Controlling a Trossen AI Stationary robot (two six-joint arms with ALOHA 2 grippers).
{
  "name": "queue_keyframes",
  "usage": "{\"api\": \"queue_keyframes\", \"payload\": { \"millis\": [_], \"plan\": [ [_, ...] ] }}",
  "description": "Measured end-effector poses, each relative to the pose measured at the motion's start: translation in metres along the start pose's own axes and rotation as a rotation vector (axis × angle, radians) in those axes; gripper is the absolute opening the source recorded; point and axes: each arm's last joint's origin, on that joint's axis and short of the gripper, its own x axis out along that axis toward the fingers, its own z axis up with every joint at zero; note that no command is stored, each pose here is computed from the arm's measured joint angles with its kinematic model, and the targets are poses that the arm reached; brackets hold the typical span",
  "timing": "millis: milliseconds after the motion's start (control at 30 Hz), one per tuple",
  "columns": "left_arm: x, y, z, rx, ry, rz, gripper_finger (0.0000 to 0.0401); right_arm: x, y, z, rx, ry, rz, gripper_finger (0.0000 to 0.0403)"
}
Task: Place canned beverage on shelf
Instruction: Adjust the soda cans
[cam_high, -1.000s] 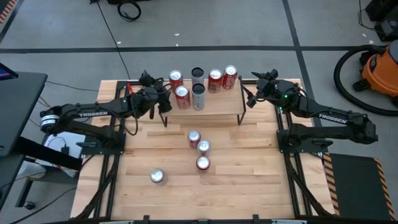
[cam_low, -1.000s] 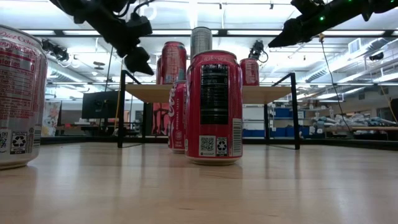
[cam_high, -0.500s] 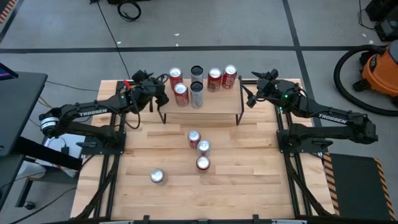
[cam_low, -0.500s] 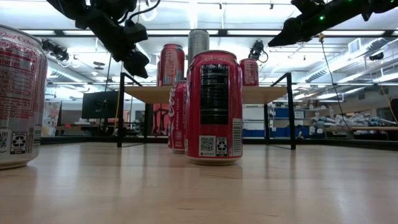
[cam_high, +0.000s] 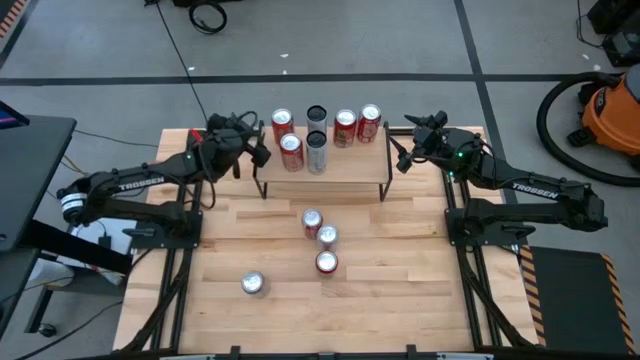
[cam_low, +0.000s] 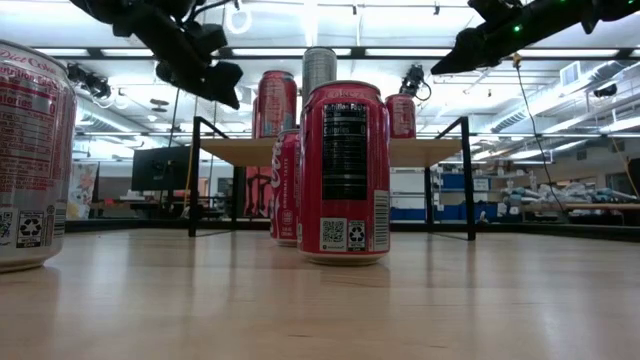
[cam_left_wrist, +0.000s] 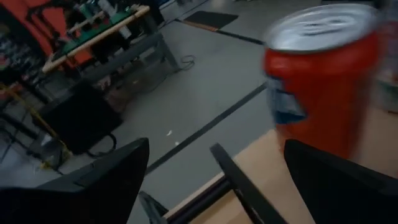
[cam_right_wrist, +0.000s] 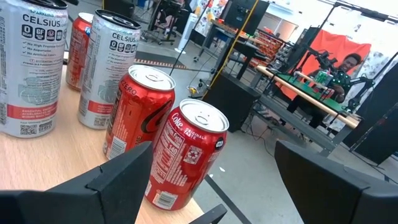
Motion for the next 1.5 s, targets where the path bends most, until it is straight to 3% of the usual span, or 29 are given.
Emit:
{"api": "queue_keyframes", "payload": {
  "millis": [167, 400, 833, 1500],
  "plan": [
    [0.019, 0.018, -0.001, -0.133, 0.002, -0.051, 0.0384, 0.000, 0.000, 0.000, 0.000, 0.000, 0.000, 0.0347],
    [0.045, 0.034, -0.007, -0.212, 0.020, -0.099, 0.0384, 0.000, 0.000, 0.000, 0.001, -0.006, 0.010, 0.0347],
    [0.075, 0.016, -0.016, -0.214, 0.033, -0.167, 0.0384, 0.000, 0.000, 0.001, 0.003, -0.013, 0.015, 0.0347],
    [0.069, 0.003, -0.012, -0.200, 0.011, -0.206, 0.0384, 0.000, 0.000, 0.001, 0.003, -0.013, 0.016, 0.0347]
  ]
}}
